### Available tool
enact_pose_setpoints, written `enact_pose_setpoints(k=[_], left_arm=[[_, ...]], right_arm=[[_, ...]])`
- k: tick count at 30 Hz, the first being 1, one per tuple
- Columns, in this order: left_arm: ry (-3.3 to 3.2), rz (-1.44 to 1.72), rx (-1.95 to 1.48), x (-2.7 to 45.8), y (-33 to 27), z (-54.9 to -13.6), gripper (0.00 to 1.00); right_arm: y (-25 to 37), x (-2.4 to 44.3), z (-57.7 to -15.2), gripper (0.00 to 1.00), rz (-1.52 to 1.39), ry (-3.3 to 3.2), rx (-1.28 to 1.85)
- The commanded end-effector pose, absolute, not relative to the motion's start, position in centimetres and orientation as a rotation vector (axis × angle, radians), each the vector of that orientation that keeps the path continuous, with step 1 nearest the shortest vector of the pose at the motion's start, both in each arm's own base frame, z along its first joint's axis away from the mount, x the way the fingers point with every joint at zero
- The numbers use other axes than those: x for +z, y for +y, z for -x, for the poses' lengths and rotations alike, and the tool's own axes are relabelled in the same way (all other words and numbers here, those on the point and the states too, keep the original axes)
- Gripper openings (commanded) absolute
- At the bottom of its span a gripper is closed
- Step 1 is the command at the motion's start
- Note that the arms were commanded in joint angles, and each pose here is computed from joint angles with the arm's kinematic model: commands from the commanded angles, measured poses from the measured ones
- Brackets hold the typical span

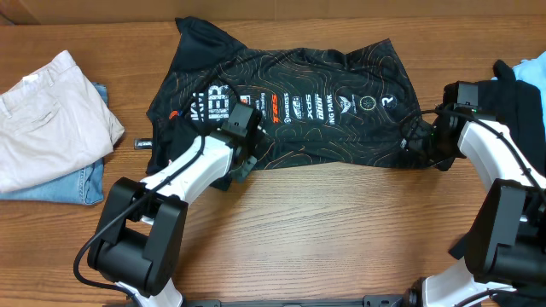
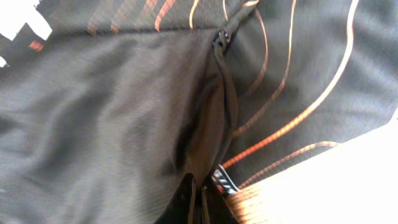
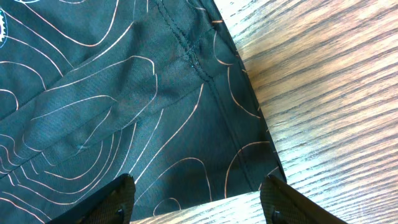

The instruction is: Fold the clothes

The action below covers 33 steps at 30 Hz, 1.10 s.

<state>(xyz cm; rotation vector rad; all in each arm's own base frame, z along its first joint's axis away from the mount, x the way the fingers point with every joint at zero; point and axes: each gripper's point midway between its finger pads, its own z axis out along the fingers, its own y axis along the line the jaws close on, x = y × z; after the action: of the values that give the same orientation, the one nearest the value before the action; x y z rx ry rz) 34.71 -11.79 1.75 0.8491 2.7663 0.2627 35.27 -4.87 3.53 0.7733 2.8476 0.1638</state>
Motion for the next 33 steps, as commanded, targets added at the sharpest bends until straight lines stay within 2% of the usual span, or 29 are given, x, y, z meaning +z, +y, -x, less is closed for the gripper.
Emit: enact_pose_setpoints(k=[1,8,14,21,24,27,29,33], left_arm=[[2.724,-0.794,0.281,3.4,-12.3,-36.7,0.04],[2.570,-0.650,0.407,6.0,-11.8,-40.9,0.07],[2.463,-0.585,0.381,7.4,-12.6,-43.3,0.10],[2.407,-0.540,0.362,8.3,-12.7,-44.7,0.10],[2.444,-0.557,0.376,7.7,-12.3,-44.0,0.11],[2.561,-0.575,0.407,6.3,-11.3,-41.5,0.27],[2.721,-0.459,0.413,4.9,-9.8,-38.4,0.34],[2.801,-0.488,0.334,4.1,-10.3,-36.8,0.41]], right_arm=[[-4.9,3.4,-35.3,0.68,-0.776,2.849,0.162],[-4.9,3.4,-35.3,0.68,-0.776,2.849,0.162],[-4.9,3.4,-35.3,0.68,-0.775,2.848,0.162],[-4.9,3.4,-35.3,0.68,-0.775,2.848,0.162],[-4.9,3.4,-35.3,0.68,-0.775,2.848,0.162],[-4.9,3.4,-35.3,0.68,-0.775,2.848,0.161],[-4.9,3.4,-35.3,0.68,-0.775,2.848,0.161],[-4.9,3.4,-35.3,0.68,-0.775,2.848,0.162]])
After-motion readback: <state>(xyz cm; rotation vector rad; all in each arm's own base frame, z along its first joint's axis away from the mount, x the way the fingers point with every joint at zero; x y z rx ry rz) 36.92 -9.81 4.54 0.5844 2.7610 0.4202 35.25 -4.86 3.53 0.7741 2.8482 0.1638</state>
